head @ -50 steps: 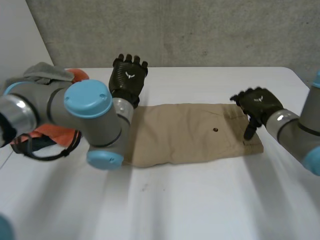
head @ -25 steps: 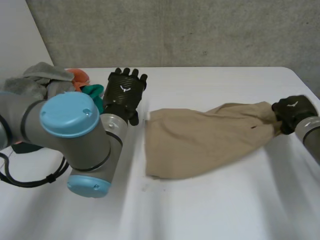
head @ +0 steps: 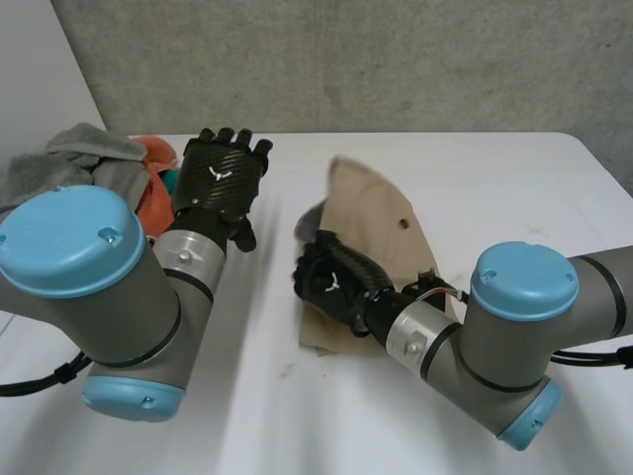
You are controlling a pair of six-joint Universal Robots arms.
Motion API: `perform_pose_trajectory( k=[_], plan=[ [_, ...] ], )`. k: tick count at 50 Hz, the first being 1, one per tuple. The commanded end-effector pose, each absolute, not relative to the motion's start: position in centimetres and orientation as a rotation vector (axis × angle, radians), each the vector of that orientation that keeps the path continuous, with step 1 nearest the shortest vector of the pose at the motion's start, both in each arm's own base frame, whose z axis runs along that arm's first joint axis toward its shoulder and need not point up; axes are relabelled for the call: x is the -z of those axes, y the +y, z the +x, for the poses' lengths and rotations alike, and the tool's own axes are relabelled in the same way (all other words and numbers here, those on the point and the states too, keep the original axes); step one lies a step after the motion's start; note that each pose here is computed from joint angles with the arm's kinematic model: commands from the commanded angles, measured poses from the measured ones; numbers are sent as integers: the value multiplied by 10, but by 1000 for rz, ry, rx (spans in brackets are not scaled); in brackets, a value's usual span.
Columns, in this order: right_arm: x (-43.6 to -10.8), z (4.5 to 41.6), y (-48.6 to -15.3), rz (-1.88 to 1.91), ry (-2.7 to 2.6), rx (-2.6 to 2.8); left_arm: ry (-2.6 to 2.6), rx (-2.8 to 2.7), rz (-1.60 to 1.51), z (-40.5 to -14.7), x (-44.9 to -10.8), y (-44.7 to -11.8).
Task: Fold the laundry.
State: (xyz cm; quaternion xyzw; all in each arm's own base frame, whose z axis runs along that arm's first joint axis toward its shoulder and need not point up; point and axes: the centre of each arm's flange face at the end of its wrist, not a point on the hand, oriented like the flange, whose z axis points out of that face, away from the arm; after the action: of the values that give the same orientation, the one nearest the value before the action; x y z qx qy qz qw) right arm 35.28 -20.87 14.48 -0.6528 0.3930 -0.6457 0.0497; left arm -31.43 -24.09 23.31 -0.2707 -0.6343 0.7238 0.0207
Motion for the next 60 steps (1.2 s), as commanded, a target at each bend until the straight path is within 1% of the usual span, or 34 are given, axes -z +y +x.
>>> perform_pose_trajectory(
  k=[1,2,3,7,9,10,11,13,16,17,18,19,21,23,24,26,27,30,34,37,38,40,41,42,43,44,45,48,50,52,54,56,60],
  plan=[
    [-188,329,-238,-1686,1392,2023,-1899,-2295,-785,-322,-249,-252],
    [-196,324,-243,-1599,1436,2021,-1888,-2300,-782,-324,-251,-254],
    [-213,313,-254,-1400,1513,2002,-1884,-2300,-784,-327,-250,-256],
    [-238,294,-274,-1017,1612,1903,-1849,-2291,-795,-346,-245,-263],
    [-243,284,-286,-893,1652,1869,-1812,-2256,-806,-365,-240,-258],
    [-246,274,-297,-812,1696,1841,-1793,-2240,-808,-373,-239,-255],
    [-246,269,-302,-782,1718,1830,-1767,-2213,-817,-386,-234,-252],
    [-244,261,-311,-751,1774,1804,-1759,-2193,-826,-393,-229,-252],
    [-224,258,-324,-733,1892,1695,-1790,-2127,-888,-406,-209,-253],
    [-212,260,-329,-745,1954,1624,-1804,-2107,-906,-408,-204,-254],
    [-208,260,-330,-757,1976,1599,-1814,-2086,-925,-412,-199,-254],
    [-196,261,-332,-788,2029,1535,-1857,-2033,-966,-418,-186,-254],
    [-187,263,-334,-836,2062,1491,-1930,-1963,-1017,-419,-169,-253],
    [-173,264,-337,-908,2098,1451,-1996,-1902,-1058,-417,-158,-252],
    [-167,265,-338,-927,2109,1439,-2076,-1835,-1096,-413,-146,-250],
    [-158,267,-339,-963,2117,1428,-2139,-1792,-1122,-408,-138,-248],
    [-147,268,-341,-995,2131,1420,-2198,-1772,-1132,-404,-131,-248],
    [-132,271,-342,-1026,2149,1388,-2258,-1760,-1138,-399,-124,-247],
    [-120,273,-339,-1046,2178,1353,-2322,-1712,-1175,-393,-116,-242],
    [-123,271,-340,-1076,2190,1380,-2334,-1685,-1183,-391,-120,-238],
    [-129,271,-341,-1098,2189,1413,-2331,-1687,-1180,-392,-123,-237],
    [-141,271,-340,-1104,2174,1450,-2285,-1727,-1157,-395,-141,-234],
    [-156,269,-339,-1102,2155,1503,-2265,-1750,-1146,-396,-151,-234],
    [-164,269,-337,-1100,2145,1529,-2224,-1794,-1119,-396,-171,-232],
    [-170,268,-337,-1095,2142,1551,-2207,-1817,-1102,-395,-181,-232],
    [-181,263,-337,-1068,2135,1601,-2188,-1836,-1089,-395,-189,-231],
    [-184,262,-336,-1048,2134,1617,-2158,-1866,-1068,-394,-204,-229],
    [-190,254,-334,-894,2139,1657,-2099,-1911,-1039,-391,-229,-224],
    [-196,248,-331,-798,2141,1670,-2075,-1918,-1035,-388,-238,-220],
    [-206,234,-326,-642,2156,1674,-2039,-1904,-1051,-383,-248,-213],
    [-206,221,-325,-543,2184,1659,-2007,-1890,-1065,-380,-254,-208],
    [-195,202,-323,-414,2238,1589,-1950,-1858,-1090,-376,-263,-201],
    [-174,191,-313,-343,2276,1461,-1907,-1774,-1110,-368,-262,-198]
  ],
)
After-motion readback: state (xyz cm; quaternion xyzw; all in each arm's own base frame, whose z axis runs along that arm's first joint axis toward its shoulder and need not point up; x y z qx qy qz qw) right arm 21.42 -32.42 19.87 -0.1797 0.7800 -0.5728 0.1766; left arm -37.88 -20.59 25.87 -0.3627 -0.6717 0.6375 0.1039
